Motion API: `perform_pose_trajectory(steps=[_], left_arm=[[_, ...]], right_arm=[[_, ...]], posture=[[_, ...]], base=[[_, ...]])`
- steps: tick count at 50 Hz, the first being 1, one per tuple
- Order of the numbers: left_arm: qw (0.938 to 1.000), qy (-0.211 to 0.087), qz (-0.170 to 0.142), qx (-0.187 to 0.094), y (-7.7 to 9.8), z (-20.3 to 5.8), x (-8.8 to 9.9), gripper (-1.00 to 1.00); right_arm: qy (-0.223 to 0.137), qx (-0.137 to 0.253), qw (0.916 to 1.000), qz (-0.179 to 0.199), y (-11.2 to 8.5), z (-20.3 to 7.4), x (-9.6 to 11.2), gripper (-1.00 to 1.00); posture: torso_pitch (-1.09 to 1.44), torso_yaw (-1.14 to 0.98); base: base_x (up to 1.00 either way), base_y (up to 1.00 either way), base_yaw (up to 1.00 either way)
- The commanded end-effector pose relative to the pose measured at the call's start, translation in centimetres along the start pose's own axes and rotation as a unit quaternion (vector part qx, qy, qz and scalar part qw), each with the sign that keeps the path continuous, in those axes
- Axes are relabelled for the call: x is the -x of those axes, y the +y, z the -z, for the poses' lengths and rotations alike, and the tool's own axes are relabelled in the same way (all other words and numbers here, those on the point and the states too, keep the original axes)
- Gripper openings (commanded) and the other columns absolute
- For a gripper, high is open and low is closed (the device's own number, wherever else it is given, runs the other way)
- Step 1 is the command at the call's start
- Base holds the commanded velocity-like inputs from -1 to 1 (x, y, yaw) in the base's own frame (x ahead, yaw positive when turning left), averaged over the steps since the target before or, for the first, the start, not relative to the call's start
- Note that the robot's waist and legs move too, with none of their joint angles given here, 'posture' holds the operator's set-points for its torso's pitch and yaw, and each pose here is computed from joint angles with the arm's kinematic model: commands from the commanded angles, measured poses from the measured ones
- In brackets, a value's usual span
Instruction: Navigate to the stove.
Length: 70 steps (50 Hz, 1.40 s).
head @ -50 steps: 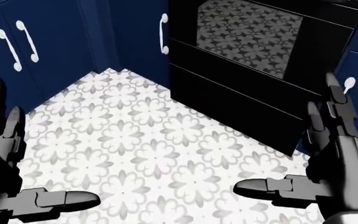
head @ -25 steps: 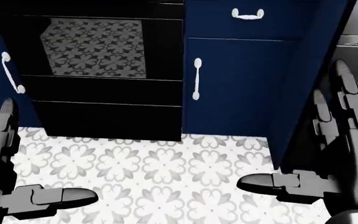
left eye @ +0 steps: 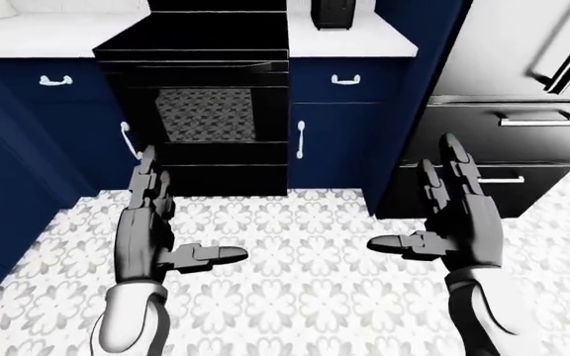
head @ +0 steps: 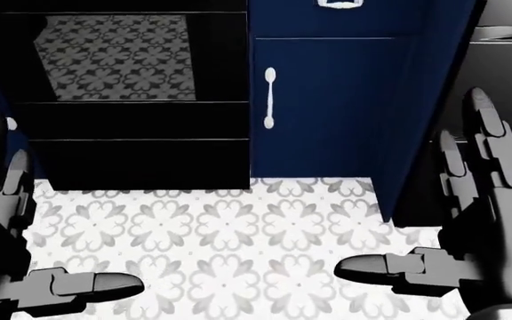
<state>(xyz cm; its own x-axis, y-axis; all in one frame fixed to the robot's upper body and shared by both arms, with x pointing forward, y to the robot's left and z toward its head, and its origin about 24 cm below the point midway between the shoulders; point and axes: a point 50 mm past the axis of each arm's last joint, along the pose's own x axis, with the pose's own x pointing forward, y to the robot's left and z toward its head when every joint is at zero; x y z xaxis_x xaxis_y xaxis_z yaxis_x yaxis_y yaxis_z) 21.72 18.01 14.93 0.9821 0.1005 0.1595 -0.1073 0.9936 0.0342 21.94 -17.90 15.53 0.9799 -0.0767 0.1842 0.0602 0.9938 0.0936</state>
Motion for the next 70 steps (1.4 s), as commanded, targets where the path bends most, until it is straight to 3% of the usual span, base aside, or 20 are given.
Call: perform_pose_trajectory(steps=[1, 45, 52, 70], left_arm=[[0.9987, -0.051, 0.007, -0.001, -0.2, -1.73, 0.13, 1.0], [0.9987, -0.049, 0.01, -0.001, -0.41, -1.61, 0.16, 1.0], [0.9987, -0.05, 0.01, -0.001, -0.41, -1.69, 0.26, 1.0], [0.9988, -0.048, 0.012, -0.003, -0.55, -1.49, 0.24, 1.0]], right_arm=[[-0.041, 0.004, 0.9991, -0.003, 0.12, -1.37, 0.12, 1.0], [-0.037, -0.003, 0.9993, 0.002, 0.02, -1.34, 0.0, 1.0], [-0.044, -0.018, 0.9989, -0.008, 0.2, -1.51, 0.13, 1.0], [-0.046, -0.012, 0.9989, -0.007, 0.18, -1.42, 0.1, 1.0]], posture=[[0.0, 0.0], [0.0, 0.0], [0.0, 0.0], [0.0, 0.0]], base=[[0.0, 0.47, 0.0], [0.0, 0.88, 0.0], [0.0, -0.14, 0.0], [0.0, -0.04, 0.0]])
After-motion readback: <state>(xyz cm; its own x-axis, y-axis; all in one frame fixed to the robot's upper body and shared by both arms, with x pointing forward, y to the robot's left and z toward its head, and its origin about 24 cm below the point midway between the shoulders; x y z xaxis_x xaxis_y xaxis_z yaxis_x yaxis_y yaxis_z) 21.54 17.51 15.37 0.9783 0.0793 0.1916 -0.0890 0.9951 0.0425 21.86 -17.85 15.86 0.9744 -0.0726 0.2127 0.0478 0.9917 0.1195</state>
